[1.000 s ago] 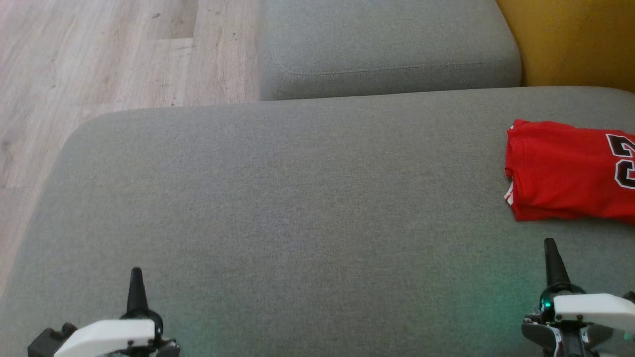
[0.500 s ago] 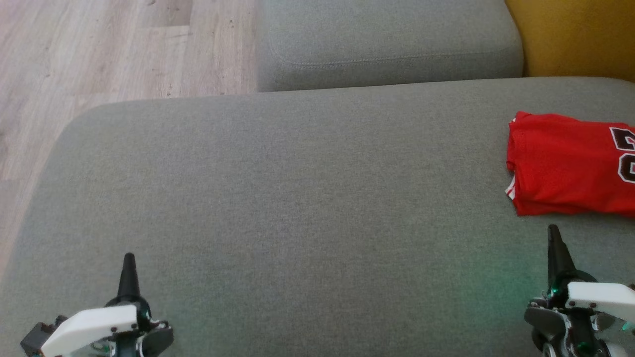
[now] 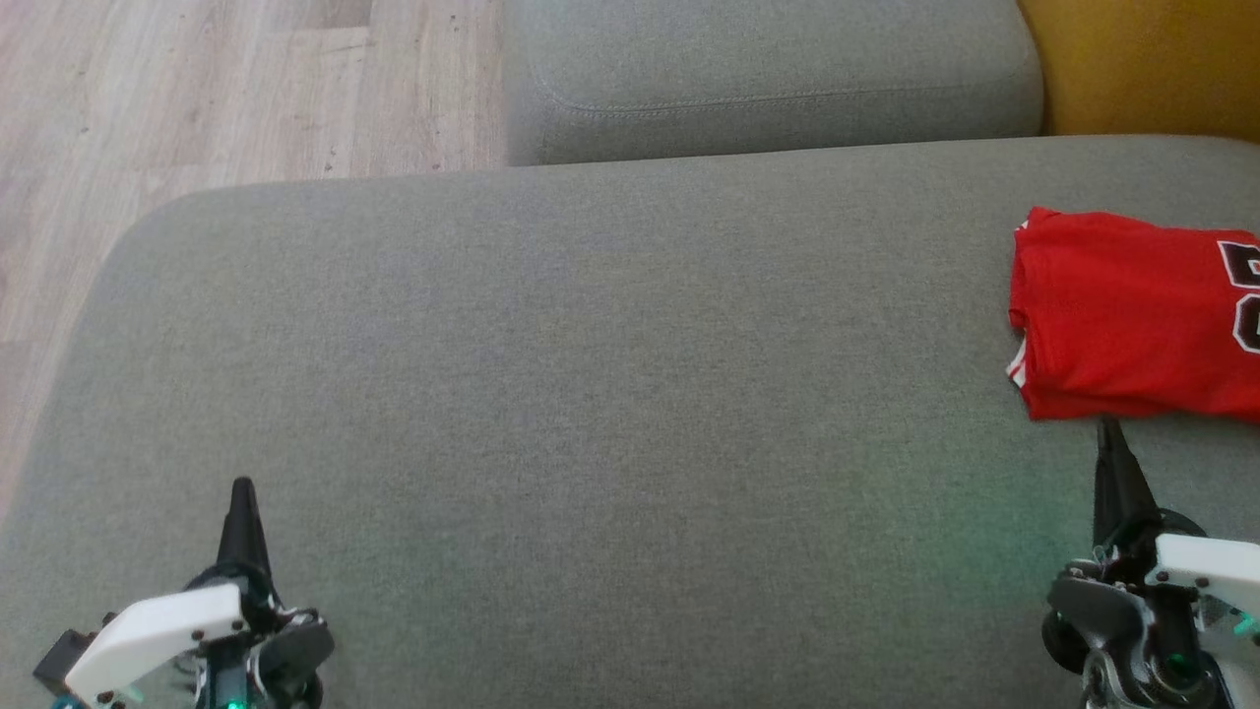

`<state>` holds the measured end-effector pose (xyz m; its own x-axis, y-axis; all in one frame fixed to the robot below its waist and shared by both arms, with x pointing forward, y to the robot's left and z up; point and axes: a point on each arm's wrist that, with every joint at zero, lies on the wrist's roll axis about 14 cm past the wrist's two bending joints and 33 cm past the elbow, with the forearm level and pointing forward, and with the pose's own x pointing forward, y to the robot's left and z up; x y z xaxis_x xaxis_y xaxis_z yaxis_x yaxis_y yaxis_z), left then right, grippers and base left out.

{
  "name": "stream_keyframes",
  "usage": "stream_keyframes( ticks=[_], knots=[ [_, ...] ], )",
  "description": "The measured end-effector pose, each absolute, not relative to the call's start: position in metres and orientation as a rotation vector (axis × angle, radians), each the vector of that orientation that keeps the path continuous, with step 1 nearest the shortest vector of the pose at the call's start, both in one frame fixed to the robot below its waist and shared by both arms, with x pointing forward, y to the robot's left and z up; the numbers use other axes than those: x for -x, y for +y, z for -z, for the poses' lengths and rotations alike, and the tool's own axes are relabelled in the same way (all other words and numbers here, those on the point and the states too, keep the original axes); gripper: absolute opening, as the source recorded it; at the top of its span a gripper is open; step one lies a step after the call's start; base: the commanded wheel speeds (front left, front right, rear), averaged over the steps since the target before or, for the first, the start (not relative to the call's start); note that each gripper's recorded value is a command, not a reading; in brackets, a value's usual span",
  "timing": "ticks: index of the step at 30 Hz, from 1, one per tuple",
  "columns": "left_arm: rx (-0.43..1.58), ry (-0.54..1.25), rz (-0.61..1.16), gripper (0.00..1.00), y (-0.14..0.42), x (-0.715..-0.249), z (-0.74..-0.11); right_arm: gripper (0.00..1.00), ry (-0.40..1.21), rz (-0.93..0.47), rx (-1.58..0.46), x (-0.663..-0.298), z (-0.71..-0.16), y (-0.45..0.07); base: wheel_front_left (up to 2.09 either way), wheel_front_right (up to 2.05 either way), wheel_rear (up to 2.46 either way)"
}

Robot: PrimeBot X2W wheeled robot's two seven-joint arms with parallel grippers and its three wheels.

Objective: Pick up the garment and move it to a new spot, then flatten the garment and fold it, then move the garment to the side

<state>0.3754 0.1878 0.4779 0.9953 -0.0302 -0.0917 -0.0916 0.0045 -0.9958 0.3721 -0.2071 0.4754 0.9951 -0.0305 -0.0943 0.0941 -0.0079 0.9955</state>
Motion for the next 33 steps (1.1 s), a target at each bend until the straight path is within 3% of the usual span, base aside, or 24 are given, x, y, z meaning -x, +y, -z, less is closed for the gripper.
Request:
stream_keyframes(
  ticks=[33],
  knots=[
    [1.567,0.095,-0.049,0.00,0.1879,-0.3753,-0.4779,0.00,0.049,0.098,-1.576,-0.3720,-0.4755,-0.2072,0.00,0.00,0.00]
  ],
)
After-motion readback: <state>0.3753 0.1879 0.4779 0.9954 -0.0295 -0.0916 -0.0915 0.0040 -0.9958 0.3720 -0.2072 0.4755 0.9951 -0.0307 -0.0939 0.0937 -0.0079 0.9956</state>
